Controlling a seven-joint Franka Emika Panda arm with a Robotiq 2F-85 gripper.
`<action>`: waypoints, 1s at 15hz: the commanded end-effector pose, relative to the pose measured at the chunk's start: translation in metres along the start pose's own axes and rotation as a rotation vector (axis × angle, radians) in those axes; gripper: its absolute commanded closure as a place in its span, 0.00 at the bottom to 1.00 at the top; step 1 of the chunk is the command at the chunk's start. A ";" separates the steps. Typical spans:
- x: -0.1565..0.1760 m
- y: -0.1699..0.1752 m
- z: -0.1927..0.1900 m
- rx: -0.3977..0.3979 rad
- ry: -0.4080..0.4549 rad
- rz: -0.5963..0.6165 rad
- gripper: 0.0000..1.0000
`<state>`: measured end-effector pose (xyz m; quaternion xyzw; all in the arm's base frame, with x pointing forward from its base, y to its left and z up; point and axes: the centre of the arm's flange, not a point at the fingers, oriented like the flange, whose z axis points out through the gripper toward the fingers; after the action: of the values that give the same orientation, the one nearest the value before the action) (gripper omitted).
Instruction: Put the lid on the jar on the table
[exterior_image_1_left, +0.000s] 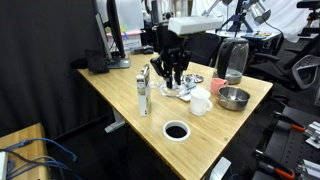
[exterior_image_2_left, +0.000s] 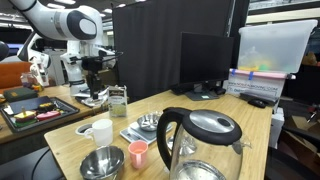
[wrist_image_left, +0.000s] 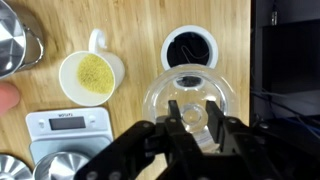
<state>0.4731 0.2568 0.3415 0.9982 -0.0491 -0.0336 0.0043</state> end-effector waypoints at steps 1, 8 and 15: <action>0.025 0.024 -0.029 0.009 0.059 0.118 0.92; 0.064 0.075 -0.053 0.008 0.124 0.295 0.69; 0.065 0.069 -0.052 0.010 0.121 0.296 0.92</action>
<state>0.5303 0.1809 0.3891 0.9813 -0.1904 0.0275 0.0088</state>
